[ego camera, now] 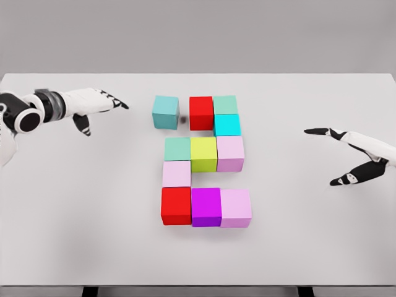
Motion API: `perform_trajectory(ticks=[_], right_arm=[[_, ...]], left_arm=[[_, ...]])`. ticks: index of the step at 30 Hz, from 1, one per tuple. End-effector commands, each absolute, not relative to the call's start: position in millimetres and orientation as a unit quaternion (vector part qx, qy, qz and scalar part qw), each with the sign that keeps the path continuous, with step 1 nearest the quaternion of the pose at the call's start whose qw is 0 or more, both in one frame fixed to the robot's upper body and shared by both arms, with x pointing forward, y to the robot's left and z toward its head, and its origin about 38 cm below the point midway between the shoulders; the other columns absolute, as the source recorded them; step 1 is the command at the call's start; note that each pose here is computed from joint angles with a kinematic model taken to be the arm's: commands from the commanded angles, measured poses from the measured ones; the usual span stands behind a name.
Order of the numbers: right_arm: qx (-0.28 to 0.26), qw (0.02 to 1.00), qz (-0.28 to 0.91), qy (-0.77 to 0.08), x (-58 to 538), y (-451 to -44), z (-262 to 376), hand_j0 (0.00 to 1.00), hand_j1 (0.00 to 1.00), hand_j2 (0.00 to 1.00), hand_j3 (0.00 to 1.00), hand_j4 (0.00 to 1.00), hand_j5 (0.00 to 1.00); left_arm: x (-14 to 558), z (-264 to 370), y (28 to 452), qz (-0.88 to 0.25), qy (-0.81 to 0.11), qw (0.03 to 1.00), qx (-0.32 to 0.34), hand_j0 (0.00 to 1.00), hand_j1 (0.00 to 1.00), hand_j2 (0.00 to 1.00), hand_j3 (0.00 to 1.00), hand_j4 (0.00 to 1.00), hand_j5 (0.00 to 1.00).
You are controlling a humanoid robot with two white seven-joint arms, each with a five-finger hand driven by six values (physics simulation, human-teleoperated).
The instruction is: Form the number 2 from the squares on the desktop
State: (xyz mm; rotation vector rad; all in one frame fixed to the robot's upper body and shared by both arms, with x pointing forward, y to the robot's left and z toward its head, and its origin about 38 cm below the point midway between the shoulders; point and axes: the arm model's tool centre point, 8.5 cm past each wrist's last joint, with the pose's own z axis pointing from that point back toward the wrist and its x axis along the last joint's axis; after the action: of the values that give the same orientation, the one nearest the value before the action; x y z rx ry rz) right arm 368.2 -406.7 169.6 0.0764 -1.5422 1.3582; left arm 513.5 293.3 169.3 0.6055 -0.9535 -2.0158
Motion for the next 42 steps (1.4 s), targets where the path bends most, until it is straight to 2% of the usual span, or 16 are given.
perform_trajectory(ticks=[1, 5, 16, 25, 42], right_arm=[[0.012, 0.529, 0.550, -0.646, 372, -424, 174, 1.00, 1.00, 1.00, 1.00, 1.00, 1.00], [-0.020, 0.545, 0.526, -0.653, 376, -450, 181, 1.00, 1.00, 1.00, 1.00, 1.00, 1.00], [-0.062, 0.579, 0.485, -0.653, 376, -493, 181, 1.00, 1.00, 1.00, 1.00, 1.00, 1.00], [-0.064, 0.579, 0.484, -0.653, 376, -494, 182, 1.00, 1.00, 1.00, 1.00, 1.00, 1.00], [-0.064, 0.579, 0.484, -0.653, 376, -494, 182, 1.00, 1.00, 1.00, 1.00, 1.00, 1.00]], left_arm=[[515, 161, 291, -0.804, -0.364, 0.403, 0.242, 1.00, 1.00, 1.00, 1.00, 1.00, 1.00], [519, 164, 276, -0.810, -0.364, 0.387, 0.249, 1.00, 1.00, 1.00, 1.00, 1.00, 1.00], [524, 167, 246, -0.817, -0.371, 0.362, 0.250, 1.00, 1.00, 1.00, 1.00, 1.00, 1.00], [521, 169, 236, -0.835, -0.376, 0.327, 0.234, 1.00, 1.00, 1.00, 1.00, 1.00, 1.00], [520, 168, 234, -0.839, -0.376, 0.320, 0.230, 1.00, 1.00, 1.00, 1.00, 1.00, 1.00]])
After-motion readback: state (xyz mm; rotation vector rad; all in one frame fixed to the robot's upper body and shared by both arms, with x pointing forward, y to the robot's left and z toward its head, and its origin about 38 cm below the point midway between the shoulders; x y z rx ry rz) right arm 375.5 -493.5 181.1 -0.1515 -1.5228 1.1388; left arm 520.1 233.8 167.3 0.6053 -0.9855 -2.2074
